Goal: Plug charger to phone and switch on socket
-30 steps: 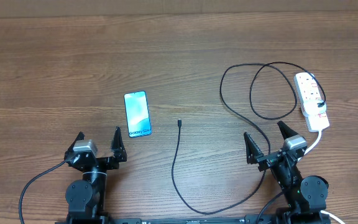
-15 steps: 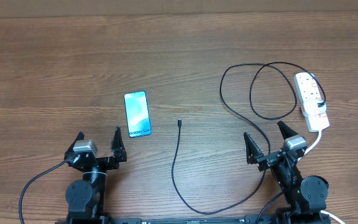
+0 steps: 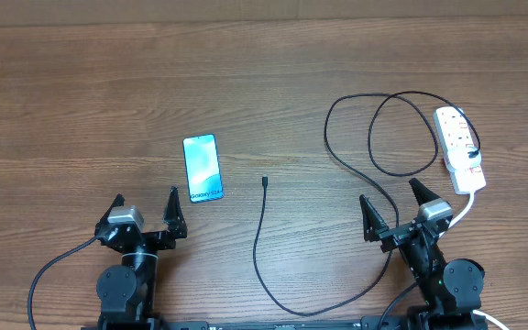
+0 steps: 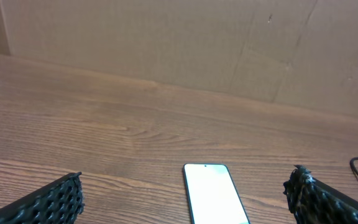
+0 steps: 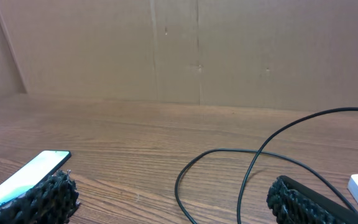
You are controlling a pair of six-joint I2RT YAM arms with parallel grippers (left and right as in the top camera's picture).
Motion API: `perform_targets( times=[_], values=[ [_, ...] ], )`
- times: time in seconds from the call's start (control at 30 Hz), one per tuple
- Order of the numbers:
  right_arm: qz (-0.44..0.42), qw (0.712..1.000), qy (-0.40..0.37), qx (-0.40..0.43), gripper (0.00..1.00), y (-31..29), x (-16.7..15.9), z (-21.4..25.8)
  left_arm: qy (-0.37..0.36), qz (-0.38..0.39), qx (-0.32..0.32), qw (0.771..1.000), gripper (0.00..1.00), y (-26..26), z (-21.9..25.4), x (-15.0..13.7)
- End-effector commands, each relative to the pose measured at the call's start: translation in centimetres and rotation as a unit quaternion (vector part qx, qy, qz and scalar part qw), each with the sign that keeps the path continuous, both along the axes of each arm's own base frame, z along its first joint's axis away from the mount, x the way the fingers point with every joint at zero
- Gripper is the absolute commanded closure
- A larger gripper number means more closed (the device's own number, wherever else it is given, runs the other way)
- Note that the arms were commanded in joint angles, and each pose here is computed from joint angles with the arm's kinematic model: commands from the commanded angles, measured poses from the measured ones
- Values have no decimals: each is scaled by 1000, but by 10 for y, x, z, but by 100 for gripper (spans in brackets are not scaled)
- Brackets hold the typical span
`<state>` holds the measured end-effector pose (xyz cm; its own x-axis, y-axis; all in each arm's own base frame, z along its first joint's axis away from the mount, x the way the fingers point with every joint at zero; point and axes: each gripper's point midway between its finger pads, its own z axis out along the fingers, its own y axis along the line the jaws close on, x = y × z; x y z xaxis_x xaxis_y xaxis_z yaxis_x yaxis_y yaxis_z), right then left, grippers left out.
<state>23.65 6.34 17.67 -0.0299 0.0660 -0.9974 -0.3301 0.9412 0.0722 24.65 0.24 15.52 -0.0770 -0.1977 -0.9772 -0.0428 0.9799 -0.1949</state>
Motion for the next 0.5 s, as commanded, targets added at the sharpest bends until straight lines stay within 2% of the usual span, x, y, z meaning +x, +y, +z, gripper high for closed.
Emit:
perform_targets(
  times=[0.0, 0.23, 0.47],
  values=[
    [0, 1000, 0, 2, 0, 0, 0, -2, -5, 1, 6, 1000, 0, 1, 1, 0],
    [0, 1000, 0, 2, 0, 0, 0, -2, -7, 2, -3, 1000, 0, 1, 3, 0],
    [0, 1000, 0, 2, 0, 0, 0, -2, -62, 3, -4, 998, 0, 2, 29, 0]
  ],
)
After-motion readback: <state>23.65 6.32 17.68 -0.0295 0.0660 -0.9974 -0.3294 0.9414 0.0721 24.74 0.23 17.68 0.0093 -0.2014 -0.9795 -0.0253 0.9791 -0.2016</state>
